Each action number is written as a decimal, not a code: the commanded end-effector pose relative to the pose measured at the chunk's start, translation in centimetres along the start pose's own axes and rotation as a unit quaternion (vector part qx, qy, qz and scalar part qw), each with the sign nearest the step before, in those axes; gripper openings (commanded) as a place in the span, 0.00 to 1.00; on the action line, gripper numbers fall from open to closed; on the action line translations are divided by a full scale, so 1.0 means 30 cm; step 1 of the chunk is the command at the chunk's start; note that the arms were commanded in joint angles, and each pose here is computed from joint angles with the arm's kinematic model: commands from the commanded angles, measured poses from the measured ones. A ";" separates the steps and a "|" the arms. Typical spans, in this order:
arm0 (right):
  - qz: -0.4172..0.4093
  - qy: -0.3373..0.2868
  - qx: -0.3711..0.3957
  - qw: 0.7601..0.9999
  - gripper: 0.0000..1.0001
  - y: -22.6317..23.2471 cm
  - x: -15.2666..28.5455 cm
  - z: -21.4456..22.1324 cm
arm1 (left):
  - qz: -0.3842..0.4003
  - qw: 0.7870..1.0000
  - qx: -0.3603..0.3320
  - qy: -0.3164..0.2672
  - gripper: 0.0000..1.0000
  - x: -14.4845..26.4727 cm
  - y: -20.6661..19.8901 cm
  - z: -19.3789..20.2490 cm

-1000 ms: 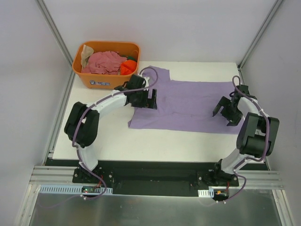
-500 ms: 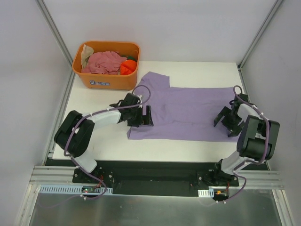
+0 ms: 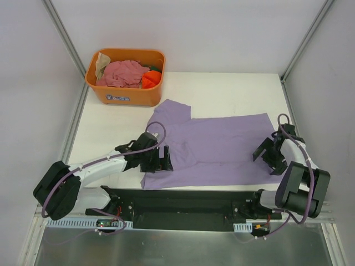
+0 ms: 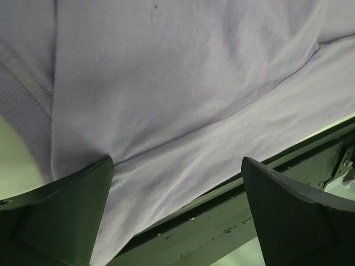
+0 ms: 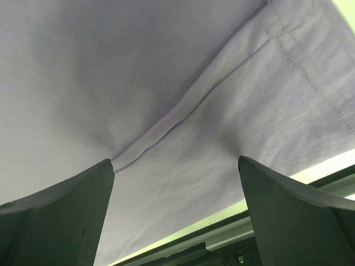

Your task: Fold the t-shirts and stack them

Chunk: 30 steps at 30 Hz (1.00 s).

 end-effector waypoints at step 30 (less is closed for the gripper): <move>-0.345 0.084 0.550 0.756 0.61 1.012 0.150 0.482 | -0.073 0.988 -0.102 -0.095 0.99 0.069 -0.023 -0.187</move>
Point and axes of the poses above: each gripper's point midway between its finger pads, its own x axis back along the fingers, its own y axis along the line the jaws close on, z = x × y, the point moved 6 cm from there along x, back along the fingers, and after that the axes turned 2 degrees about -x, right-handed, at the moved point
